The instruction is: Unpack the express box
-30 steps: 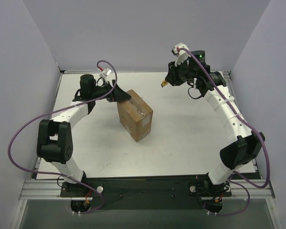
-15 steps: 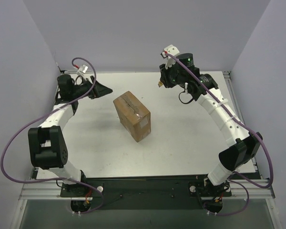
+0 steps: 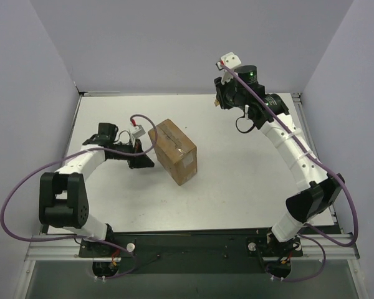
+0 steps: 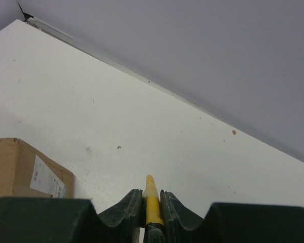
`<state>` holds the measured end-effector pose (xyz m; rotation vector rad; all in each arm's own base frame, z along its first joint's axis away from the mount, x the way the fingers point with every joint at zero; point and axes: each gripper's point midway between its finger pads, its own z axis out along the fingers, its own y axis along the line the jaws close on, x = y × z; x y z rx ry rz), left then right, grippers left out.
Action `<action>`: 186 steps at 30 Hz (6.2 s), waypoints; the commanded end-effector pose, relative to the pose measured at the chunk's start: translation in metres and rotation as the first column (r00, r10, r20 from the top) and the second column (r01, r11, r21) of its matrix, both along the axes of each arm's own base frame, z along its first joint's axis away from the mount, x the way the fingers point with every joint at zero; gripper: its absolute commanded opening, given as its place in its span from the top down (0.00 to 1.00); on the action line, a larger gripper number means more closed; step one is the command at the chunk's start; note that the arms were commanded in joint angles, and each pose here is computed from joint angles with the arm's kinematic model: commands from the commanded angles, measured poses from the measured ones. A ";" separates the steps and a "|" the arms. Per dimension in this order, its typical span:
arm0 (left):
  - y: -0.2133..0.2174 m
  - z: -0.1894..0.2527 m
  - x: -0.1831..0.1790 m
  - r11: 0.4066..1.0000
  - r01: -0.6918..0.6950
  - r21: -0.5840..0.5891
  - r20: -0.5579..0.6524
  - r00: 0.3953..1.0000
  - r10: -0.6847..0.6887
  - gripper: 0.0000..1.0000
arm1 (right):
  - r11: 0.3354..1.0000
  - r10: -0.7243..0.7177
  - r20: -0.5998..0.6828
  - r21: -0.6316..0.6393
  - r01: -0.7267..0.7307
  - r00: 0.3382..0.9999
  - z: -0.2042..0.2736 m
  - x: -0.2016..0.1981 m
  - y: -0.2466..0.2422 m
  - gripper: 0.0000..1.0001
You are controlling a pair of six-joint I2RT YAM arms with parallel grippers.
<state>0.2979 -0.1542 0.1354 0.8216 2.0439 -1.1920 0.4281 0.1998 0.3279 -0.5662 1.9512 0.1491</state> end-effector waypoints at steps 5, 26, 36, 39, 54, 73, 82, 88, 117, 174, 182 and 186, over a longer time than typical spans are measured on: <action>-0.030 -0.019 -0.017 0.995 0.081 0.057 0.216 0.972 -0.092 0.96 | 0.999 -0.040 0.078 0.005 0.039 0.996 0.034 0.011 -0.006 1.00; -0.110 -0.012 -0.013 0.986 -0.016 0.166 0.579 0.811 -0.084 0.69 | 1.000 -0.018 0.063 0.011 0.017 0.998 0.034 0.023 0.007 1.00; -0.024 0.056 -0.051 0.955 0.204 0.217 0.424 0.861 -0.281 0.46 | 0.964 0.225 0.095 0.121 -0.235 0.970 0.071 0.000 0.048 1.00; -0.010 0.088 -0.045 0.975 0.138 0.172 0.329 0.925 -0.189 0.45 | 0.938 0.293 0.114 0.156 -0.308 0.949 0.082 -0.006 0.061 1.00; -0.005 0.164 0.100 0.863 -0.374 -0.340 0.029 0.913 0.407 0.27 | 0.924 0.216 0.292 0.249 -0.292 0.932 0.095 -0.026 0.115 1.00; -0.024 0.107 0.085 0.905 -0.367 -0.214 -0.055 0.930 0.364 0.27 | 0.894 0.373 0.225 0.172 -0.414 0.900 0.059 -0.071 0.153 1.00; -0.021 0.091 0.082 0.902 -0.393 -0.179 -0.087 0.919 0.383 0.28 | 0.882 0.406 0.205 0.167 -0.441 0.891 0.050 -0.074 0.165 1.00; -0.021 0.084 0.083 0.895 -0.411 -0.174 -0.114 0.911 0.397 0.28 | 0.868 0.448 0.209 0.132 -0.479 0.869 0.041 -0.078 0.179 1.00; -0.026 0.080 0.081 0.871 -0.449 -0.199 -0.164 0.892 0.422 0.30 | 0.896 0.430 0.193 0.028 -0.444 0.882 0.006 -0.064 0.200 1.00; -0.027 0.061 0.085 0.833 -0.527 -0.167 -0.243 0.841 0.483 0.42 | 0.913 0.406 0.213 -0.041 -0.407 0.889 0.017 -0.071 0.189 1.00; -0.027 0.062 0.084 0.833 -0.527 -0.168 -0.246 0.841 0.482 0.42 | 0.907 0.416 0.194 -0.026 -0.419 0.888 0.011 -0.074 0.194 1.00; -0.027 0.061 0.083 0.833 -0.528 -0.165 -0.246 0.840 0.483 0.42 | 0.904 0.424 0.180 -0.019 -0.428 0.888 0.007 -0.076 0.195 1.00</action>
